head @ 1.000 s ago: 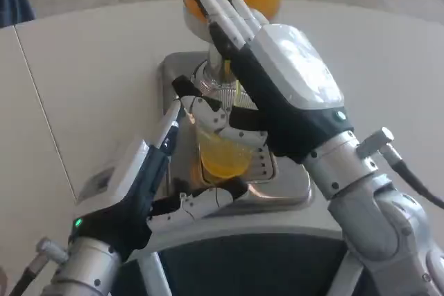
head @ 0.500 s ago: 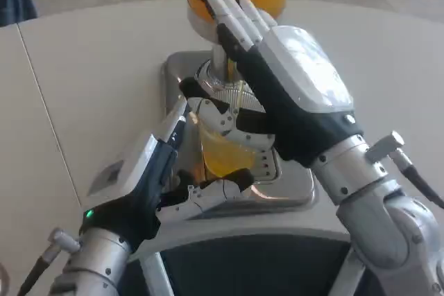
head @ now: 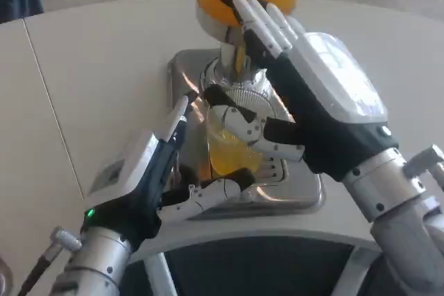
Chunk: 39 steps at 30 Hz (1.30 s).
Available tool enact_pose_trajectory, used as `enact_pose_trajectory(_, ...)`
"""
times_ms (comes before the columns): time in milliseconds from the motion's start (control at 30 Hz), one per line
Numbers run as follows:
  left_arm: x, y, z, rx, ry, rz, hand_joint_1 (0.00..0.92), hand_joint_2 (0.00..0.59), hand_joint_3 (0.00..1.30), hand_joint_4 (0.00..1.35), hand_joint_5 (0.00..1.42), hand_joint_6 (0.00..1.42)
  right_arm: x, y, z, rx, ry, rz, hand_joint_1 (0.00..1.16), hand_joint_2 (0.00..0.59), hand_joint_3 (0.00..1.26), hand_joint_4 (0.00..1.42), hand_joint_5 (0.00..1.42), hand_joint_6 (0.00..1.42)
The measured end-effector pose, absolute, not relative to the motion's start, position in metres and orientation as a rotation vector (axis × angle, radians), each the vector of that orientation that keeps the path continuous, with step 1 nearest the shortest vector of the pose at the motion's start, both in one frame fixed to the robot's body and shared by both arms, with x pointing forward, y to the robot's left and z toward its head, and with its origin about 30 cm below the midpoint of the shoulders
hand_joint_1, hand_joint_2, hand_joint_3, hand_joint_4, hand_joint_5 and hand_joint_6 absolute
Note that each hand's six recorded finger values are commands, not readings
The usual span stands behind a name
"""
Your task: Grasp the cup under the faucet to collect the drink, then remove the cup.
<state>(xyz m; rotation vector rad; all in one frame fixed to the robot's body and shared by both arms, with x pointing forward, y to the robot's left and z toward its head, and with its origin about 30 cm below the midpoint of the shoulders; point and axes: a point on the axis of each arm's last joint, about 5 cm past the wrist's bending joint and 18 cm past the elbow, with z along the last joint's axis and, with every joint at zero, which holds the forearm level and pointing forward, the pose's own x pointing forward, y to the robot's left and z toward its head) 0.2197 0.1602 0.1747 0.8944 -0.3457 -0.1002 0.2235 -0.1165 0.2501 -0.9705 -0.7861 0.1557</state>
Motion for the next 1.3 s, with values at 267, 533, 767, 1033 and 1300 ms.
enact_pose_trajectory(267,0.221,0.158,0.174,0.895,-0.343,-0.108,0.157,0.067,0.00,0.00,0.12,0.35,0.208,-0.122,0.259,-0.968,-0.835,0.126,0.39,0.477,0.01,0.00,0.00,0.00)
enact_pose_trajectory(533,0.222,0.158,0.173,0.896,-0.328,-0.108,0.157,0.067,0.00,0.00,0.13,0.36,0.187,-0.132,0.260,-0.972,-0.810,0.112,0.43,0.464,0.03,0.00,0.00,0.00)
enact_pose_trajectory(767,0.224,0.152,0.170,0.897,-0.340,-0.097,0.194,0.064,0.00,0.00,0.16,0.36,0.162,-0.149,0.252,-1.051,-0.707,0.165,0.56,0.433,0.07,0.00,0.00,0.00)
enact_pose_trajectory(1033,0.225,0.145,0.167,0.859,-0.357,-0.059,0.226,0.059,0.00,0.00,0.17,0.38,0.131,-0.165,0.243,-1.156,-0.568,0.212,0.66,0.432,0.07,0.00,0.00,0.00)
enact_pose_trajectory(1300,0.229,0.143,0.165,0.815,-0.338,-0.057,0.228,0.059,0.00,0.00,0.17,0.38,0.116,-0.173,0.234,-1.252,-0.399,0.200,0.62,0.431,0.05,0.00,0.00,0.00)
